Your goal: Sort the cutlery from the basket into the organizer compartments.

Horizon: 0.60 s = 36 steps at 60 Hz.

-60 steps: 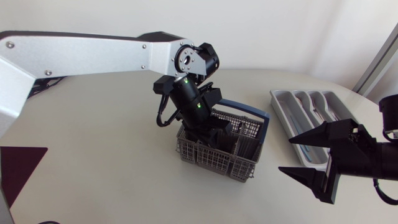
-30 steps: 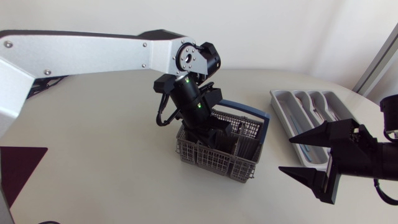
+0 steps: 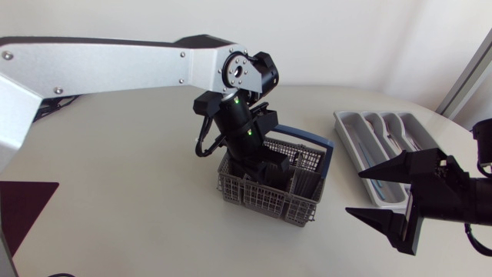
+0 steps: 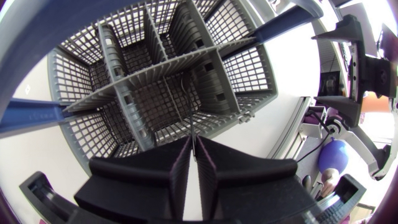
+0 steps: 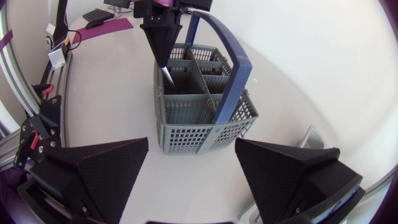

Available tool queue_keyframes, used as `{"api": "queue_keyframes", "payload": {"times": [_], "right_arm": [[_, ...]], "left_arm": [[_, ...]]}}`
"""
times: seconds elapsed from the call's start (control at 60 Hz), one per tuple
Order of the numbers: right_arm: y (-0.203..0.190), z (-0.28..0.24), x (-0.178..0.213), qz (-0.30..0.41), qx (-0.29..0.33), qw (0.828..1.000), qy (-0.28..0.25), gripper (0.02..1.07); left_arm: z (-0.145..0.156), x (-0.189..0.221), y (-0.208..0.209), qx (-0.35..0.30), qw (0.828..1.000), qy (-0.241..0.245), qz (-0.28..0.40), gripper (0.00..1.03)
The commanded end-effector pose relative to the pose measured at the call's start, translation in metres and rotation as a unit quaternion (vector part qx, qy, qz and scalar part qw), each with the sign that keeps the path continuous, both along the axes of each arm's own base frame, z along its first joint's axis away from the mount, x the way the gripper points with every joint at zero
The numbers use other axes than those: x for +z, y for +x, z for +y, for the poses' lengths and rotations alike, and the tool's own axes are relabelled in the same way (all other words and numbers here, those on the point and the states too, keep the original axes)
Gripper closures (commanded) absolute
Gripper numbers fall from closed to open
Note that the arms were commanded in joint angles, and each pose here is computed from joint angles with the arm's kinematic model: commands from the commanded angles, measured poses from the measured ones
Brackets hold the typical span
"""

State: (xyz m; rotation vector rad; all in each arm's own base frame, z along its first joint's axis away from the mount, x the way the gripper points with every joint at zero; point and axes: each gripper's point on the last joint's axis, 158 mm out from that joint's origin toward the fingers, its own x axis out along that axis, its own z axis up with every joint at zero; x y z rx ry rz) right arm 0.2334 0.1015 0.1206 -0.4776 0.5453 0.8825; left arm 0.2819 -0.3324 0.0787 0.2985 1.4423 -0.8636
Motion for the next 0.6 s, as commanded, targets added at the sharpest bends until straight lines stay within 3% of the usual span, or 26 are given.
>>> {"api": "queue_keyframes", "payload": {"times": [0.0,0.583], "right_arm": [[-0.005,0.001,-0.007,0.008,0.003,1.0,-0.002,0.07],[-0.008,0.002,-0.009,0.01,0.007,1.0,-0.003,0.07]], "left_arm": [[-0.002,-0.005,-0.002,-0.011,1.0,0.01,0.004,1.0],[0.002,0.035,0.015,-0.055,0.993,0.058,-0.082,1.0]]}}
